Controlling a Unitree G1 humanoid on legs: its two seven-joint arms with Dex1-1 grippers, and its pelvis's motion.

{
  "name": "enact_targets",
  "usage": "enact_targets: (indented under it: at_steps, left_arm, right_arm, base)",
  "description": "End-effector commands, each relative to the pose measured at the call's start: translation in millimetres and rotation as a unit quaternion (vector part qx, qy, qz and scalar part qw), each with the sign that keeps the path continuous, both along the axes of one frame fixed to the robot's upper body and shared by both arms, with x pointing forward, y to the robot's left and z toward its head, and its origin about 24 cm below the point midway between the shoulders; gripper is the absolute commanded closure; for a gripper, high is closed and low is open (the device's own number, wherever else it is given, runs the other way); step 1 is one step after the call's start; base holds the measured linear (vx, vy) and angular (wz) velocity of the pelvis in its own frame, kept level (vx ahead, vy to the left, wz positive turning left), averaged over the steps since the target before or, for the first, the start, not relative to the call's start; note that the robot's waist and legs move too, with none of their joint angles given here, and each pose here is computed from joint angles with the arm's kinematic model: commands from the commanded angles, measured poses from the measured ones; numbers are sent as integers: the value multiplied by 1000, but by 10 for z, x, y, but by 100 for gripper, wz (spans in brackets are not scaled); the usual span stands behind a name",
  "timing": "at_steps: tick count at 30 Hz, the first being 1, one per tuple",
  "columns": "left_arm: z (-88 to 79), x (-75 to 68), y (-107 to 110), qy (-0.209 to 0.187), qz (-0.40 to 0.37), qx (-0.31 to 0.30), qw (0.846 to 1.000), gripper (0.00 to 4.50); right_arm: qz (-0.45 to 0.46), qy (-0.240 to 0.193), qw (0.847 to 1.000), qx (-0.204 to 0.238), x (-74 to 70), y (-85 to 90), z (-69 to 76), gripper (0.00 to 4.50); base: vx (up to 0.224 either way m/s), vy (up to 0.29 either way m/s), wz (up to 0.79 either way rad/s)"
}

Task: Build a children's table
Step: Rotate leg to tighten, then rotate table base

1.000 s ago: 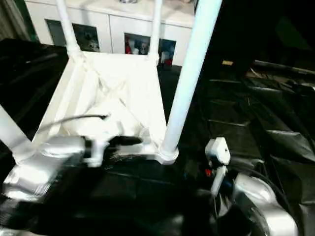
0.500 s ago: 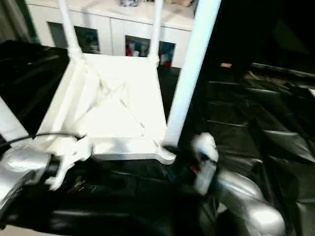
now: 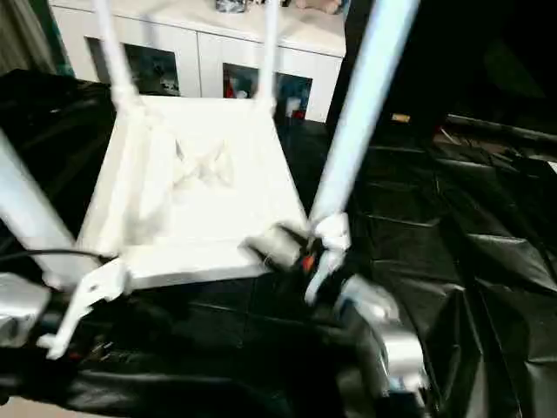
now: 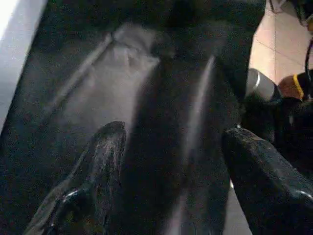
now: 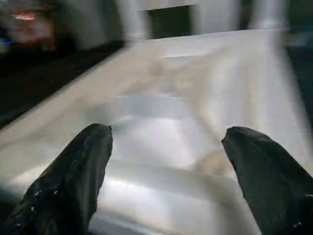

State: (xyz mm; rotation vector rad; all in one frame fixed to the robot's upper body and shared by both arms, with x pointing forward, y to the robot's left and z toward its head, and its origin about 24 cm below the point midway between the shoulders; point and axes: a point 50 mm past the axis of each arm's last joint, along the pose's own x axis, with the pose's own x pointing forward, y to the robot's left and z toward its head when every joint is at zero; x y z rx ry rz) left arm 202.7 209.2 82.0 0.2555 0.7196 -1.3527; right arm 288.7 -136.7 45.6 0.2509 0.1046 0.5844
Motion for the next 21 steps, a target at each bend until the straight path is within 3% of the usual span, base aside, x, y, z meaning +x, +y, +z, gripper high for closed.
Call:
enact_targets:
  at_steps: [1, 7, 14, 18, 21]
  left_arm:
    - [51, -12, 0, -13, -12, -1, 1000, 100]
    - [38, -108, 78, -13, -23, 12, 1000, 100]
    - [118, -87, 215, -37, 11, 10, 999, 100]
    - [290, 97, 437, -99, 87, -28, 991, 100]
    - [340, 172, 497, -87, 120, -52, 988, 100]
  right_arm:
    - [-49, 0, 999, -20, 44, -148, -20, 51]
    - [-146, 0, 989, -34, 189, -370, -44, 51]
    - [-139, -9, 989, -40, 189, -388, -44, 51]
    - [-60, -17, 996, -65, 57, -321, -77, 51]
    - [-16, -14, 996, -83, -60, -291, -121, 51]
  base:
    - [0, 0, 0]
    - [0, 0, 0]
    - [0, 0, 0]
    - [0, 0, 0]
    - [0, 0, 0]
